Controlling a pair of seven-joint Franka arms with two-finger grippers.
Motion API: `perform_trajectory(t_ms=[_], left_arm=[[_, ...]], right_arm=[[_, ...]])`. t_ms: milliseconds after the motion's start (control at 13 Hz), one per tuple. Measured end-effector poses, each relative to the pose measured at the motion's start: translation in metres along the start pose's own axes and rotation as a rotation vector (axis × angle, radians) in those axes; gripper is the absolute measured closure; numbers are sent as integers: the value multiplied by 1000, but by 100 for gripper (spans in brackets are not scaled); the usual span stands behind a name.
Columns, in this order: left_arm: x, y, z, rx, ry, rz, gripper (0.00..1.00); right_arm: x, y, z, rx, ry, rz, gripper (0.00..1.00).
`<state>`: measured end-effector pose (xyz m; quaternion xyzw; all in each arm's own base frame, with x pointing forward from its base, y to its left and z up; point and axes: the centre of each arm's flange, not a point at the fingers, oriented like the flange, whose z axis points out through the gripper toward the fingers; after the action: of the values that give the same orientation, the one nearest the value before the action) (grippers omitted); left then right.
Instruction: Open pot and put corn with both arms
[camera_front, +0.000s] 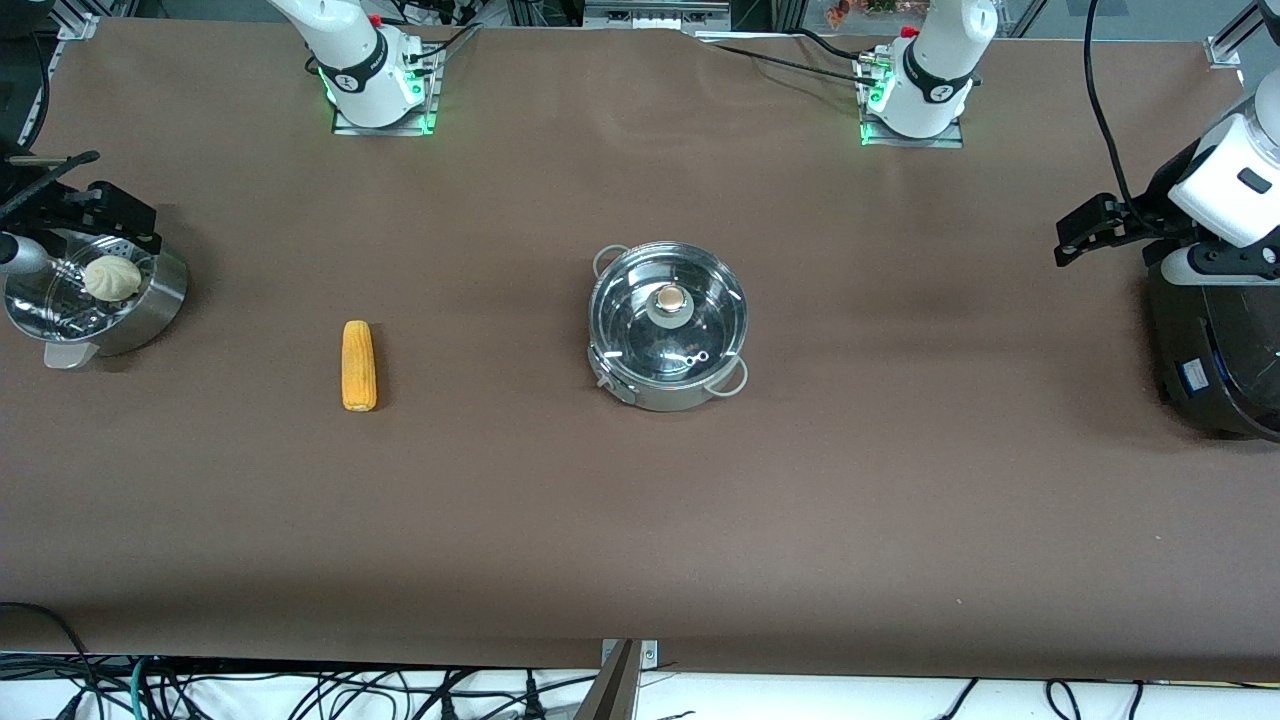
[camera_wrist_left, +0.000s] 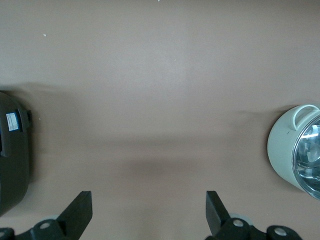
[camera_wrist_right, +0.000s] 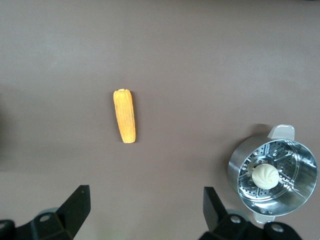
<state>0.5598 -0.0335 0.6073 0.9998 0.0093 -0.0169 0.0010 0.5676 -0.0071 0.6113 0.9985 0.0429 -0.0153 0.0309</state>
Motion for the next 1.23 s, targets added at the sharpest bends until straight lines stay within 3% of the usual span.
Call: perform_trajectory(t_ms=[1077, 1231], left_arm=[[0, 5, 1, -1, -4, 13, 0], [1, 15, 7, -31, -18, 25, 0]], right_arm=[[7, -1, 5, -4, 16, -6, 0], [17, -2, 15, -3, 27, -8, 0]])
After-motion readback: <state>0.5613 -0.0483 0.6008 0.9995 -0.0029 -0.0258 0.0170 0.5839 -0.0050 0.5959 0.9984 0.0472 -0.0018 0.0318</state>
